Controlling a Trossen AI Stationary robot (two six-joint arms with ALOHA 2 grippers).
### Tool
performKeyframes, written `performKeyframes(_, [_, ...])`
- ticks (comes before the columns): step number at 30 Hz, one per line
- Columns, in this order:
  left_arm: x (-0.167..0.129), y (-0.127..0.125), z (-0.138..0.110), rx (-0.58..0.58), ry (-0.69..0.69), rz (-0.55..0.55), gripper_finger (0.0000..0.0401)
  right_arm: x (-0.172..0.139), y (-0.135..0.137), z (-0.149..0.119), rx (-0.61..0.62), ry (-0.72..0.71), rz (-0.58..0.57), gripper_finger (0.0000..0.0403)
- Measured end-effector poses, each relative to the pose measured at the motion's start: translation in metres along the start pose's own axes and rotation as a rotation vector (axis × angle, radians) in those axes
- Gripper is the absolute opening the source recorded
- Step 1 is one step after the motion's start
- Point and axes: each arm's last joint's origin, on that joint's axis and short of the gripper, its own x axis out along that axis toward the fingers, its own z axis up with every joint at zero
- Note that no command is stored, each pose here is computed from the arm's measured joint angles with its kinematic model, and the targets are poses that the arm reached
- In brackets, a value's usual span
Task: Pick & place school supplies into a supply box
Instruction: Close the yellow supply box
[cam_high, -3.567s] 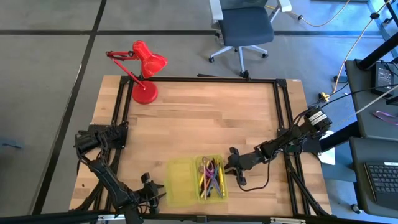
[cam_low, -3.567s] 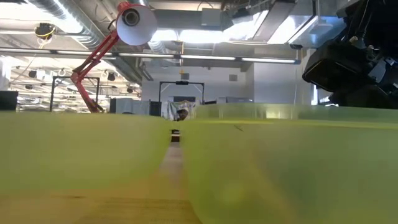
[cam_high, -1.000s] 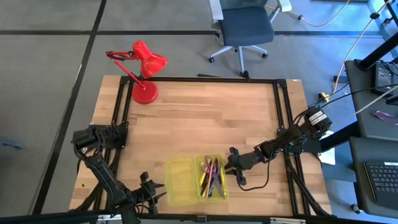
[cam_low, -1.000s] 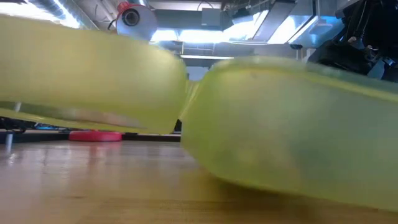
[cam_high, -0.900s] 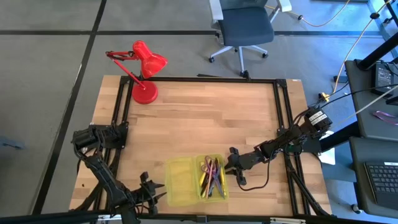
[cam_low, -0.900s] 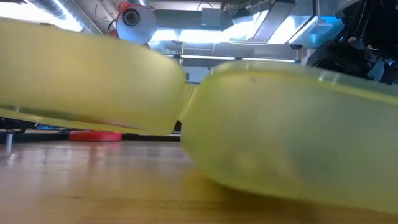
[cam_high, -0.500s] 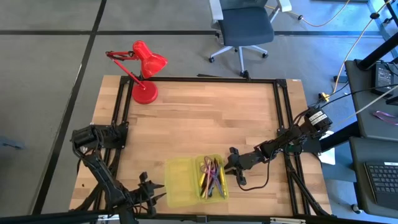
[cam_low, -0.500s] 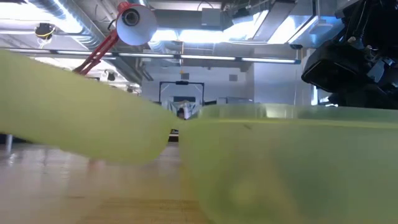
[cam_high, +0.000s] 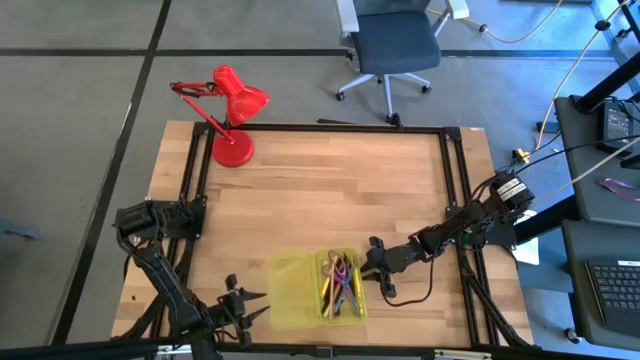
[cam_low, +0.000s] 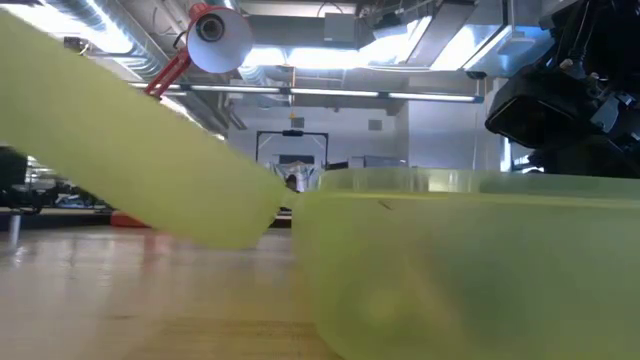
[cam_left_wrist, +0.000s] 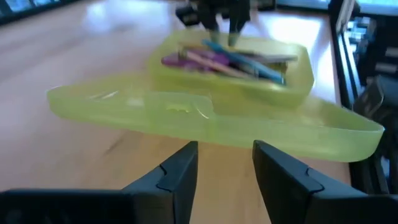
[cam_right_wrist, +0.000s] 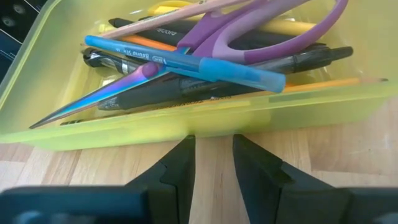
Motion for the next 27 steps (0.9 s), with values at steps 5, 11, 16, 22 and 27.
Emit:
performKeyframes(5, [0.006, 0.0, 0.006, -0.022, -0.098, 0.033, 0.0149, 0.0, 0.0, 0.0, 0.003, 0.001, 0.0, 0.0114])
performKeyframes(11, [0.029, 0.003, 0.014, 0.007, -0.095, 0.092, 0.0146, 0.0, 0.0, 0.0, 0.021, -0.003, 0.001, 0.0114])
performKeyframes(16, [0.056, 0.002, 0.028, 0.031, -0.069, 0.121, 0.015, 0.0, 0.0, 0.0, 0.021, -0.005, 0.002, 0.0114])
performKeyframes(22, [0.088, -0.001, 0.049, 0.118, -0.066, 0.118, 0.0147, 0.0, 0.0, 0.0, 0.018, -0.005, 0.002, 0.0114])
performKeyframes(27, [0.111, -0.001, 0.065, 0.134, -0.011, 0.028, 0.0147, 0.0, 0.0, 0.0, -0.003, -0.005, 0.001, 0.0114])
